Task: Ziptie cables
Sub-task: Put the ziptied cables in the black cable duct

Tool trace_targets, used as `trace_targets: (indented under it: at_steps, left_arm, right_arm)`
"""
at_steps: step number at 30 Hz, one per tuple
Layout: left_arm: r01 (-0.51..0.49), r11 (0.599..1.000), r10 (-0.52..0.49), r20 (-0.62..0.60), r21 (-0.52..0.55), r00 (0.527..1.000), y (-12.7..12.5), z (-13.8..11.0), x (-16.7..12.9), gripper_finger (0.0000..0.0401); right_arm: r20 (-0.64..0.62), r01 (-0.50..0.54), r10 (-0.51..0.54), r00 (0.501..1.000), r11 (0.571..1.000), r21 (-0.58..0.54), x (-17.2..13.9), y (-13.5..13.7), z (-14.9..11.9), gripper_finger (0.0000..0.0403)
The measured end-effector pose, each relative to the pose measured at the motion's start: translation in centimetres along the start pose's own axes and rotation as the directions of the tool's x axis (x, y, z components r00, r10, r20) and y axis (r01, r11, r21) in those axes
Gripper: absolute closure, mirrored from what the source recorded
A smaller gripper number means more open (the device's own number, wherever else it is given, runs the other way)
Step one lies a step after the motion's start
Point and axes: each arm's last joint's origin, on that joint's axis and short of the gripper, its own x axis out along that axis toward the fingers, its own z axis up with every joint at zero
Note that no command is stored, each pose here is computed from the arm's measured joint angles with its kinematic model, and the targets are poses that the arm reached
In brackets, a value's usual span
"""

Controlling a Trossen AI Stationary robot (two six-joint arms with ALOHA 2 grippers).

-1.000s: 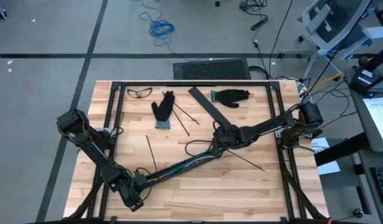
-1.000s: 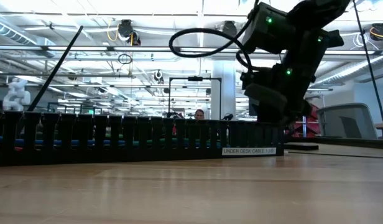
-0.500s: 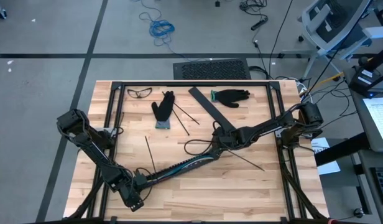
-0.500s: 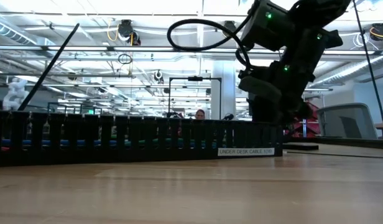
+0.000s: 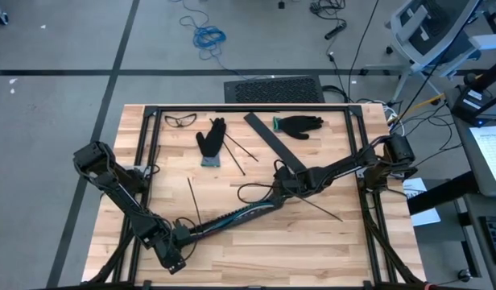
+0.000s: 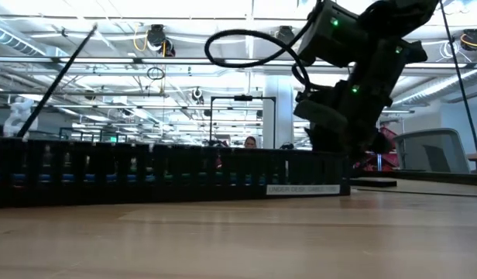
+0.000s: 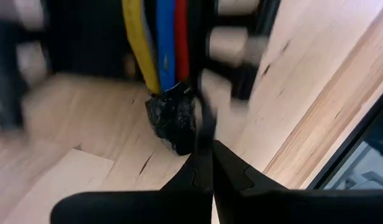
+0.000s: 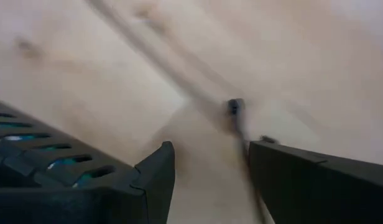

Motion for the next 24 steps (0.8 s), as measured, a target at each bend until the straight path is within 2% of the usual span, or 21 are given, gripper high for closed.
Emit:
trace_targets:
  at_steps: [12,18,24]
  left_arm:
    - [0.005,0.991,-0.005,0.003,0.137,1.000,0.4,2.6,-0.4,0.0401]
    - [-0.004,0.990,0.009,-0.030,0.144,0.999,0.5,2.3,-0.4,0.0401]
    - [-0.020,0.992,0.022,-0.019,0.124,1.000,0.6,1.5,-0.7,0.0401]
  right_arm:
    - [0.026,-0.065,0.064,0.998,0.998,0.027,0.1,0.5,0.3,0.0211]
    - [0.026,-0.063,0.063,0.998,0.998,0.009,0.1,0.5,0.3,0.0211]
    - [0.044,-0.050,0.053,0.998,0.996,-0.067,0.2,0.5,0.3,0.0211]
